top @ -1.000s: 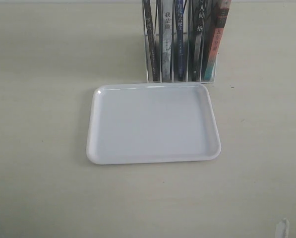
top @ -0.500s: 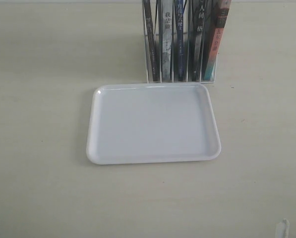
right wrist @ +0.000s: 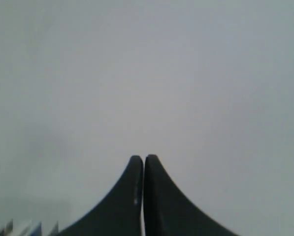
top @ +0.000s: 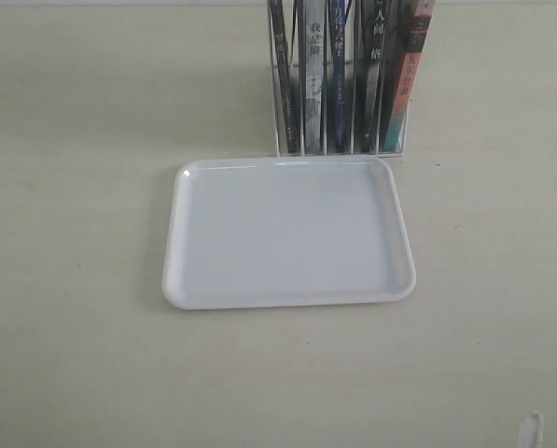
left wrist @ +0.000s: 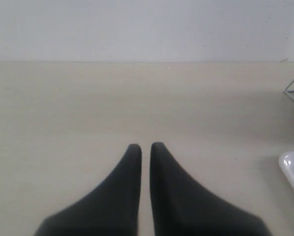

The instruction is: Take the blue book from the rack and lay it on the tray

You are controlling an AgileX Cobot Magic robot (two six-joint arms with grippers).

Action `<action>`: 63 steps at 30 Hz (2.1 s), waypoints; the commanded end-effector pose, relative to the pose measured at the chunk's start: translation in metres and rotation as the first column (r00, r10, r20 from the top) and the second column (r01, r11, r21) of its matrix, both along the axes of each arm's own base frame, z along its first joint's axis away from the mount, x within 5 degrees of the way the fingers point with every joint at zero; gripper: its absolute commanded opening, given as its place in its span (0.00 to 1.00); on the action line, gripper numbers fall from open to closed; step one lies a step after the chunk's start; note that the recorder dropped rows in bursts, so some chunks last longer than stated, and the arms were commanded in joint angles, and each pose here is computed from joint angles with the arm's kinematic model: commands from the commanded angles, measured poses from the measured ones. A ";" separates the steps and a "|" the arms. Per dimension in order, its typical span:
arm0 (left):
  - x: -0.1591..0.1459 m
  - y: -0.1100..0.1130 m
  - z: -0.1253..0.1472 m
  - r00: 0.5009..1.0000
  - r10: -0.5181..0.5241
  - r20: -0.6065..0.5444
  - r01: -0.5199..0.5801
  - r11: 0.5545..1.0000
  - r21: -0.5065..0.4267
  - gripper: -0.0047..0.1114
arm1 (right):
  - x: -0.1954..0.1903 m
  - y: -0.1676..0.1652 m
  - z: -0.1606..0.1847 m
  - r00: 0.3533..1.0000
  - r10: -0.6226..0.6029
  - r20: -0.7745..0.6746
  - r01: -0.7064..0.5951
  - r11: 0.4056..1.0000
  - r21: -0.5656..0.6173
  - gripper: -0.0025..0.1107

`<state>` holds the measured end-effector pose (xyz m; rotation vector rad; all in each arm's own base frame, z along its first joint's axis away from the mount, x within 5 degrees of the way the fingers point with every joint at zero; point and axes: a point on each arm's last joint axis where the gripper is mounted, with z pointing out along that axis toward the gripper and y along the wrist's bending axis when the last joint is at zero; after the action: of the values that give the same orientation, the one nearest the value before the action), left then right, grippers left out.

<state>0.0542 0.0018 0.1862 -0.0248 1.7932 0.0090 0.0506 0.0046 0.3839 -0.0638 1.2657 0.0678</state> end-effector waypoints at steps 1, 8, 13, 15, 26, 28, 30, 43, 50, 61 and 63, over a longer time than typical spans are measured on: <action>0.000 0.000 -0.001 1.000 -0.010 0.004 0.009 1.000 0.004 0.09 | 0.049 0.005 -0.010 0.866 -0.007 -0.499 -0.022 0.998 -0.052 0.02; 0.000 0.000 -0.001 1.000 -0.010 0.004 0.009 1.000 0.004 0.09 | 0.105 0.010 -0.028 0.790 -0.014 -0.612 -0.028 0.998 -0.058 0.02; 0.000 0.000 -0.001 1.000 -0.010 0.004 0.009 1.000 0.004 0.09 | 0.125 0.013 -0.041 0.744 -0.004 -0.668 -0.030 0.999 -0.039 0.02; 0.000 0.000 -0.001 1.000 -0.010 0.004 0.009 1.000 0.004 0.09 | 0.135 0.017 -0.044 0.740 0.057 -0.671 -0.024 0.998 0.058 0.02; 0.000 0.000 -0.001 1.000 -0.010 0.004 0.009 1.000 0.004 0.09 | 0.213 0.114 -0.008 0.599 0.353 -0.719 -0.428 0.900 0.085 0.02; 0.000 0.000 -0.001 1.000 -0.010 0.004 0.009 1.000 0.004 0.09 | 0.235 0.117 -0.003 0.550 0.264 -0.792 -0.341 0.937 0.075 0.02; 0.000 0.000 -0.001 1.000 -0.010 0.004 0.009 1.000 0.004 0.09 | 0.255 0.112 -0.004 0.454 0.096 -0.886 -0.237 0.971 -0.016 0.02; 0.000 0.000 -0.001 1.000 -0.010 0.004 0.009 1.000 0.004 0.09 | 0.310 0.135 -0.030 0.202 0.011 -0.979 -0.270 0.962 -0.045 0.40; 0.000 0.000 -0.001 1.000 -0.010 0.004 0.009 1.000 0.004 0.09 | 0.323 0.140 -0.054 0.146 -0.010 -0.989 -0.273 0.961 -0.050 0.41; 0.000 0.000 -0.001 1.000 -0.010 0.004 0.009 1.000 0.004 0.09 | 0.334 0.145 -0.077 0.103 -0.018 -0.995 -0.266 0.963 -0.045 0.41; 0.000 0.000 -0.001 1.000 -0.010 0.004 0.009 1.000 0.004 0.09 | 0.335 0.146 -0.079 0.099 -0.019 -0.995 -0.264 0.964 -0.045 0.40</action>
<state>0.0542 0.0018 0.1862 -0.0248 1.7932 0.0090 0.3838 0.1494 0.3060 -0.3855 2.7310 0.1336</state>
